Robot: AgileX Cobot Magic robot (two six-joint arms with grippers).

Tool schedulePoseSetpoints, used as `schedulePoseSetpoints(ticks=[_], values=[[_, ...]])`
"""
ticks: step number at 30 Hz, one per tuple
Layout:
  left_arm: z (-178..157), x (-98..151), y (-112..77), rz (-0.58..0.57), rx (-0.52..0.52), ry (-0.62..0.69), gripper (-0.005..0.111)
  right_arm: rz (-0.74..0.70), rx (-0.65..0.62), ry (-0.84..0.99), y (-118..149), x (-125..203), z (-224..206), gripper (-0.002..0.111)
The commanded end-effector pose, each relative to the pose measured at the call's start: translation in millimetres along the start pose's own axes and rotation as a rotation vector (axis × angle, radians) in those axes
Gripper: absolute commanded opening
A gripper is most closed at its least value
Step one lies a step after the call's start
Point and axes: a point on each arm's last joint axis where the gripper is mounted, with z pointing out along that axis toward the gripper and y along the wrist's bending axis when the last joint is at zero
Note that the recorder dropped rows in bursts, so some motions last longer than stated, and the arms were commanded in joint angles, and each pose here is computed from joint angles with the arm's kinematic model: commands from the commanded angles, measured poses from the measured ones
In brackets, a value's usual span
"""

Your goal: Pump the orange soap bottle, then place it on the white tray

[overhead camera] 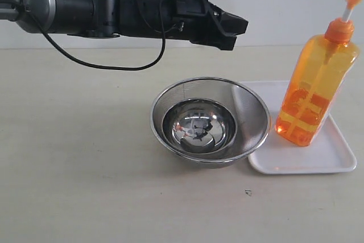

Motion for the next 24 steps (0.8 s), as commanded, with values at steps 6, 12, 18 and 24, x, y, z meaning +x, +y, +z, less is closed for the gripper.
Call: schedulePoseSetpoints(ticks=[6, 12, 18, 24], values=[[-1.0, -7.7, -2.3, 0.017, 0.029, -0.027, 0.005, -0.339, -0.045, 0.055, 18.5, 8.4, 10.2, 0.0], [-1.0, -7.7, -2.3, 0.017, 0.029, -0.027, 0.005, -0.387, -0.129, -0.111, 55.2, 7.6, 25.2, 0.0], [-1.0, -7.7, -2.3, 0.028, 0.029, -0.027, 0.005, -0.202, -0.18, -0.169, 81.1, 11.5, 36.7, 0.0], [1.6, -2.6, -1.0, 0.04, 0.03, -0.018, 0.005, -0.226, -0.224, 0.057, 136.0, 43.2, 72.8, 0.0]])
